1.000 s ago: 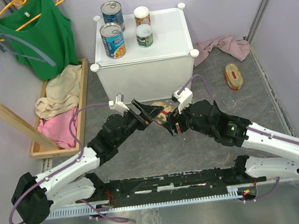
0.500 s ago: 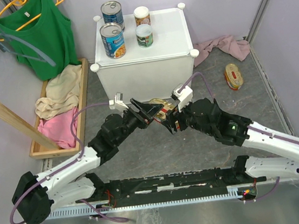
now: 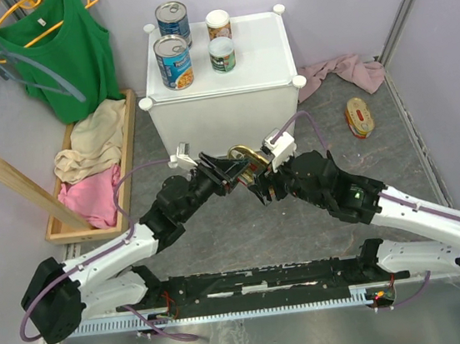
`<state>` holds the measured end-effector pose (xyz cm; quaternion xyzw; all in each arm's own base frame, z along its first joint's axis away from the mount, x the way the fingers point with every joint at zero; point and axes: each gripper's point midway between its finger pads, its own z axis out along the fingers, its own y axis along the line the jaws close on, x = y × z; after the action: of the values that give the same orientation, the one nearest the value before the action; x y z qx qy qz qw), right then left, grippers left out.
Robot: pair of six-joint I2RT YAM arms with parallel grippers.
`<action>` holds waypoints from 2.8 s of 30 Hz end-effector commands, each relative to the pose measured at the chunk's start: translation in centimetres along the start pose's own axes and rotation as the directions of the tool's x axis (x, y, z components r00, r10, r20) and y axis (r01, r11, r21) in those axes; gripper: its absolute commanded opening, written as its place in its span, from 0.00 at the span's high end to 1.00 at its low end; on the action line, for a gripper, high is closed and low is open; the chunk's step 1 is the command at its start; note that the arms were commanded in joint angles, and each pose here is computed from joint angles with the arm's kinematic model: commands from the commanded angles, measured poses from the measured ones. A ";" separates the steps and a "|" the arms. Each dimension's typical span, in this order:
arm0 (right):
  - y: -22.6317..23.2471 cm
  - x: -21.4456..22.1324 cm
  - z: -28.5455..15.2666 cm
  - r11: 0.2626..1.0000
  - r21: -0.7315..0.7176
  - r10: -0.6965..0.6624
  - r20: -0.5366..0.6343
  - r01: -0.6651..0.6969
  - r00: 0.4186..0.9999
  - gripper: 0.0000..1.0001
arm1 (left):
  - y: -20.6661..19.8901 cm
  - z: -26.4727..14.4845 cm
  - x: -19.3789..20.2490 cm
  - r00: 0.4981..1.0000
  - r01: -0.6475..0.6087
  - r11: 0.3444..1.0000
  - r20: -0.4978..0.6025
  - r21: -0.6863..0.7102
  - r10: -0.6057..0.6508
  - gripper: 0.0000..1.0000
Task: Place and organize the canned foods onto the counter
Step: Adjust the canned food.
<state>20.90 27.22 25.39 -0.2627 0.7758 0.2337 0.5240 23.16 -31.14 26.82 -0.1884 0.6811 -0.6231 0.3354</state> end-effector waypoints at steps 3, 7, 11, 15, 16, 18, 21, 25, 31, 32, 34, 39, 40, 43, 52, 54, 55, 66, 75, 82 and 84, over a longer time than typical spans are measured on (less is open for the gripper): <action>0.8 -6.9 -1.2 0.999 -0.028 0.049 0.203 -0.044 0.978 0.99 | -2.4 0.0 0.2 0.998 0.067 0.993 -0.017 0.101 -0.065 0.58; 0.6 -7.1 -1.4 0.999 -0.022 0.048 0.209 -0.044 0.977 0.99 | -2.9 0.3 0.1 0.997 0.070 0.990 -0.019 0.119 -0.069 0.79; 0.1 -7.5 -1.7 0.998 0.001 0.056 0.226 -0.058 0.973 0.99 | -3.2 0.6 0.1 0.997 0.081 0.988 -0.021 0.129 -0.079 0.91; -0.4 -8.1 -2.2 0.997 0.027 0.065 0.247 -0.074 0.967 0.81 | -3.6 0.9 -0.2 0.994 0.108 0.984 -0.010 0.144 -0.108 0.97; -0.6 -8.3 -2.3 0.996 0.033 0.069 0.253 -0.080 0.965 0.75 | -3.8 1.0 -0.2 0.994 0.113 0.982 -0.007 0.150 -0.113 0.97; -0.7 -8.7 -2.6 0.995 0.039 0.078 0.264 -0.092 0.961 0.63 | -4.1 1.2 -0.3 0.993 0.118 0.980 -0.006 0.159 -0.118 0.97; -0.9 -9.0 -2.8 0.994 0.044 0.088 0.270 -0.103 0.959 0.47 | -4.6 1.5 -0.4 0.992 0.125 0.977 -0.002 0.173 -0.127 0.97; -1.1 -9.2 -3.1 0.991 0.053 0.103 0.275 -0.122 0.956 0.33 | -5.2 1.6 -0.6 0.991 0.132 0.973 0.006 0.190 -0.135 0.97; -1.6 -9.5 -3.7 0.988 0.066 0.114 0.293 -0.139 0.949 0.23 | -5.8 2.0 -1.0 0.988 0.141 0.969 0.030 0.201 -0.150 0.97; -1.6 -9.5 -3.8 0.987 0.069 0.116 0.296 -0.143 0.948 0.21 | -6.0 2.0 -1.1 0.988 0.144 0.968 0.034 0.204 -0.154 0.97; -1.7 -9.7 -4.0 0.987 0.072 0.116 0.300 -0.143 0.947 0.19 | -6.2 2.2 -1.0 0.986 0.151 0.966 0.033 0.212 -0.161 0.97; -2.1 -9.7 -4.2 0.986 0.087 0.111 0.303 -0.143 0.947 0.16 | -6.8 2.6 -0.8 0.985 0.161 0.959 0.027 0.232 -0.172 0.97; -2.2 -9.6 -4.3 0.985 0.091 0.110 0.304 -0.144 0.946 0.15 | -7.0 2.7 -0.8 0.984 0.163 0.958 0.027 0.235 -0.174 0.97; -2.6 -9.7 -4.7 0.984 0.108 0.105 0.312 -0.144 0.944 0.14 | -7.6 2.9 -0.8 0.984 0.162 0.955 0.028 0.248 -0.174 0.97; -3.7 -10.6 -6.5 0.974 0.135 0.123 0.359 -0.182 0.925 0.13 | -9.0 3.7 -1.1 0.984 0.158 0.949 0.033 0.273 -0.173 0.97; -4.1 -10.7 -7.0 0.967 0.143 0.147 0.367 -0.212 0.919 0.13 | -9.2 3.8 -1.2 0.984 0.158 0.947 0.036 0.280 -0.175 0.97; -4.3 -10.8 -7.3 0.961 0.150 0.162 0.373 -0.232 0.914 0.13 | -9.4 3.9 -1.2 0.984 0.158 0.946 0.039 0.284 -0.176 0.97; -8.1 -12.0 -12.6 0.832 0.192 0.365 0.518 -0.521 0.774 0.19 | -12.1 5.3 -2.4 0.978 0.157 0.923 0.076 0.352 -0.196 0.97; -9.6 -12.3 -14.6 0.728 0.176 0.467 0.580 -0.663 0.667 0.24 | -14.6 7.4 -3.6 0.973 0.138 0.912 0.119 0.385 -0.198 0.97; -10.1 -12.5 -14.9 0.670 0.181 0.503 0.603 -0.720 0.620 0.29 | -15.4 8.4 -4.9 0.961 0.119 0.915 0.187 0.386 -0.204 0.97; -9.9 -13.0 -14.7 0.659 0.159 0.518 0.613 -0.735 0.597 0.30 | -15.6 8.5 -5.3 0.955 0.118 0.914 0.206 0.389 -0.212 0.97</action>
<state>21.13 13.15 40.03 0.1739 0.6979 0.2870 0.6327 30.13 -37.56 36.68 -0.2478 0.5686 -0.6981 0.3576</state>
